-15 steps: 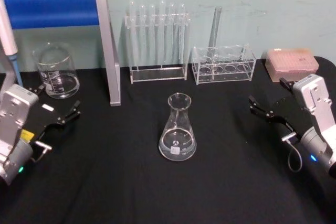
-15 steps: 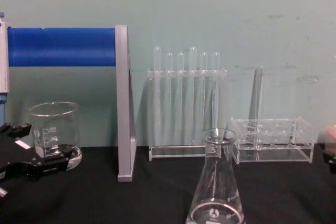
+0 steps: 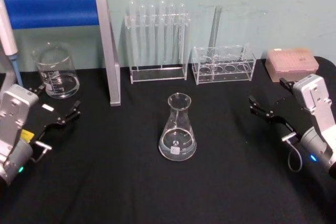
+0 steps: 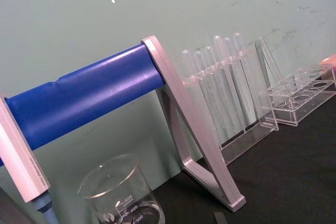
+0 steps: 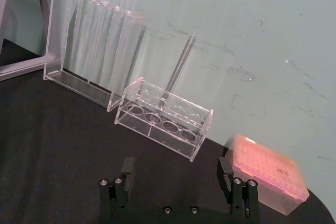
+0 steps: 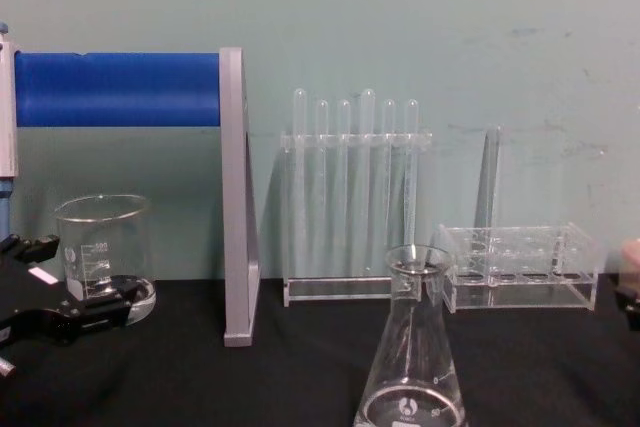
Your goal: Grasp the erlenmeyer flask with one hand, shake it three times, then place it back.
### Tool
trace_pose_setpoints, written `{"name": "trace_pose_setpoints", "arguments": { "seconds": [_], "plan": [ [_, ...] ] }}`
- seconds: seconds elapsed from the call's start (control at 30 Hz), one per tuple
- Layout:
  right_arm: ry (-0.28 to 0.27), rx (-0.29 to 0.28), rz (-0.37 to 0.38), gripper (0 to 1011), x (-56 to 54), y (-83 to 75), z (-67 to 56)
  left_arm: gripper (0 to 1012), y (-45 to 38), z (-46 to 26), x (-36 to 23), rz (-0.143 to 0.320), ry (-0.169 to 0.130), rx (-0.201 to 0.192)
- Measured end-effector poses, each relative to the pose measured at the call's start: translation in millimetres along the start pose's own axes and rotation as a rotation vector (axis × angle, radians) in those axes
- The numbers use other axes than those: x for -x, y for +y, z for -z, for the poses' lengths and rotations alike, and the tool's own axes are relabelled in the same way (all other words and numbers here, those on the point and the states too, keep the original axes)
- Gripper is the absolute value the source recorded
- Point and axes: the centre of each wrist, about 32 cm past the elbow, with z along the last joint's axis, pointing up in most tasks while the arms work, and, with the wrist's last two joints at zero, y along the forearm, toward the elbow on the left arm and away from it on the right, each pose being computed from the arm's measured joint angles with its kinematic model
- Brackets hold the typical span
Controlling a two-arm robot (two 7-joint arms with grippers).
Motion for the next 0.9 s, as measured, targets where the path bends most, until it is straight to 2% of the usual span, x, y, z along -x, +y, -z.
{"name": "trace_pose_setpoints", "arguments": {
  "seconds": [0.9],
  "plan": [
    [0.000, 0.000, 0.000, 1000, 0.0, 0.0, 0.0, 1001, 0.0, 0.0, 0.0, 0.000, 0.000, 0.000]
  ]
}}
